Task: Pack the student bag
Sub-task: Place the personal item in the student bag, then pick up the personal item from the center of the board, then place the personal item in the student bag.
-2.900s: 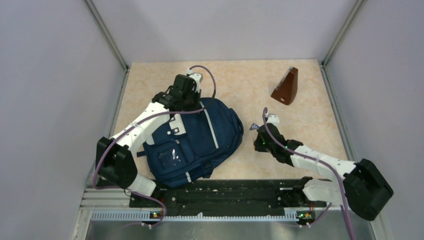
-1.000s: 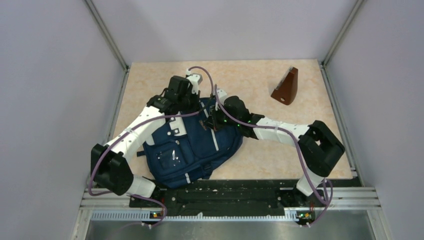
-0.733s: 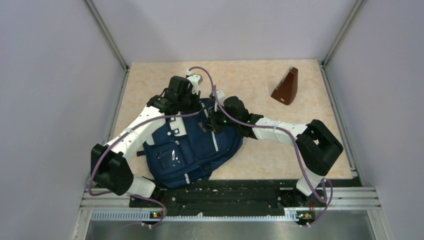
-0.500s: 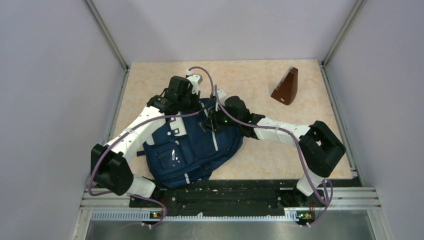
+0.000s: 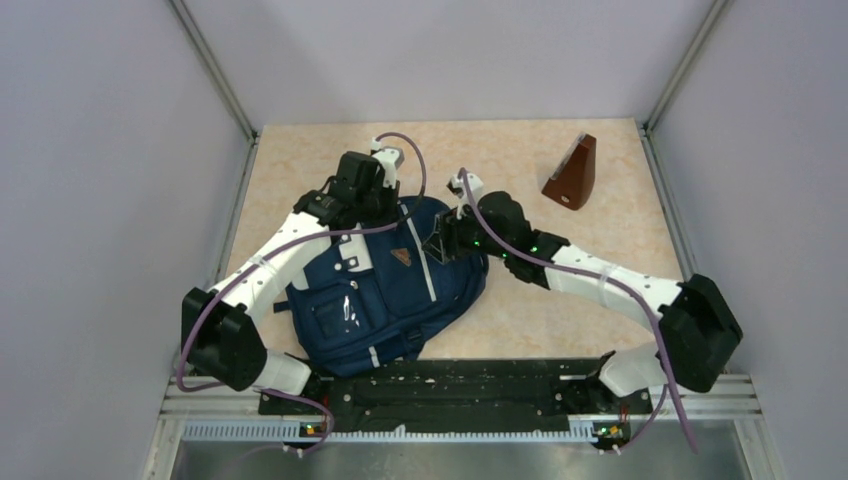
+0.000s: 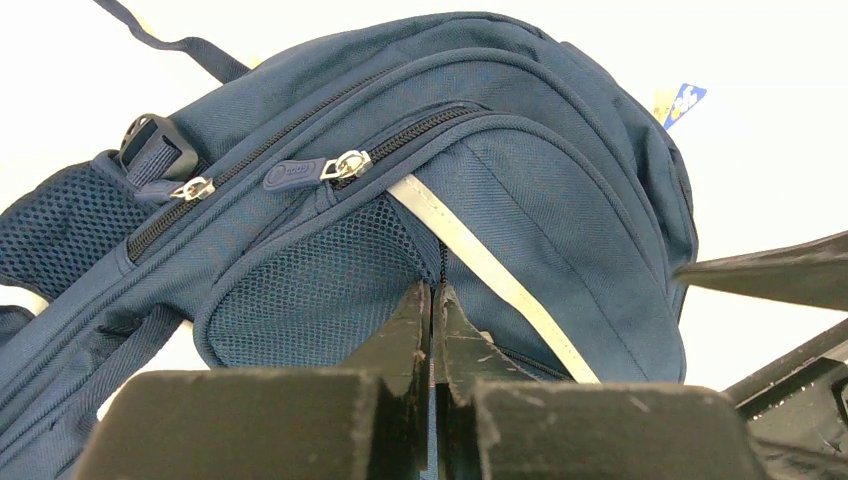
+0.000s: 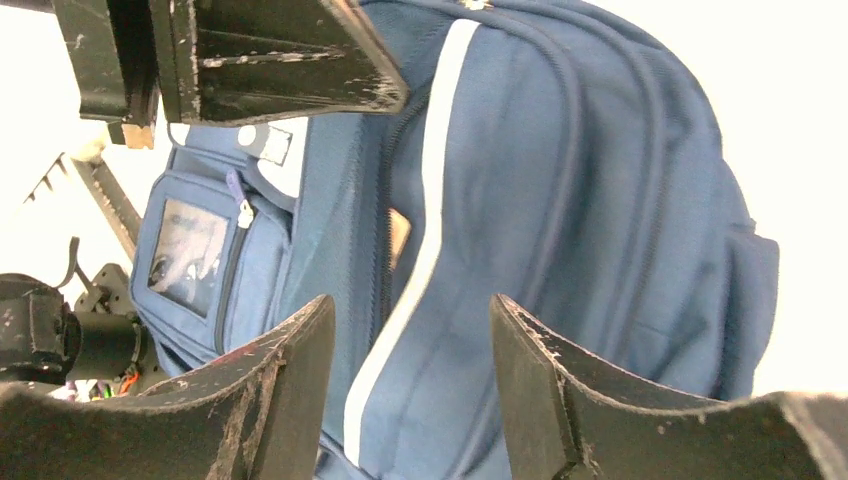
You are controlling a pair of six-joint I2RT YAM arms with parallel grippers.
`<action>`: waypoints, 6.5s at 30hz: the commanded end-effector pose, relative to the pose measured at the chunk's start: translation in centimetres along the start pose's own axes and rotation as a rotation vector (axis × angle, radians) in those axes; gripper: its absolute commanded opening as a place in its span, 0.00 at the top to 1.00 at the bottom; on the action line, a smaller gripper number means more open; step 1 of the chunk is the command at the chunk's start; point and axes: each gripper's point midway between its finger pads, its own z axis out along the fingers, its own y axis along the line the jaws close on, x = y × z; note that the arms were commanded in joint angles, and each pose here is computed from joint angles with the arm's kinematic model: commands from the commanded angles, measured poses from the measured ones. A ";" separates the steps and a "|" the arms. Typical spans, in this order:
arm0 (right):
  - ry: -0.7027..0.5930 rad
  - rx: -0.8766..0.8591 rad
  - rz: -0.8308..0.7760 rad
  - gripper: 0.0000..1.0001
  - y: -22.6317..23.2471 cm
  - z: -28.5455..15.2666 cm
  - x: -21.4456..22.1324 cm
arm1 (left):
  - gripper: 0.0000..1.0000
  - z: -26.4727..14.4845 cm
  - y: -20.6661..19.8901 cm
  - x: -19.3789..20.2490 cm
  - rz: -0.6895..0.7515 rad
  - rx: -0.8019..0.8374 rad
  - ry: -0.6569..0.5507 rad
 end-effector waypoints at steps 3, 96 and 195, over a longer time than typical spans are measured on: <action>-0.045 0.274 0.113 0.42 -7.6 -5.3 -0.3 | 1.00 -1.9 -0.2 -3.2 0.005 -0.001 -0.126; 0.141 0.846 0.081 1.00 -20.9 -6.2 10.9 | 1.00 -2.3 0.3 -3.4 0.013 -0.023 -0.134; -0.246 0.169 0.201 1.00 0.5 6.2 -1.4 | 1.00 -2.8 0.1 -3.6 0.014 -0.018 -0.151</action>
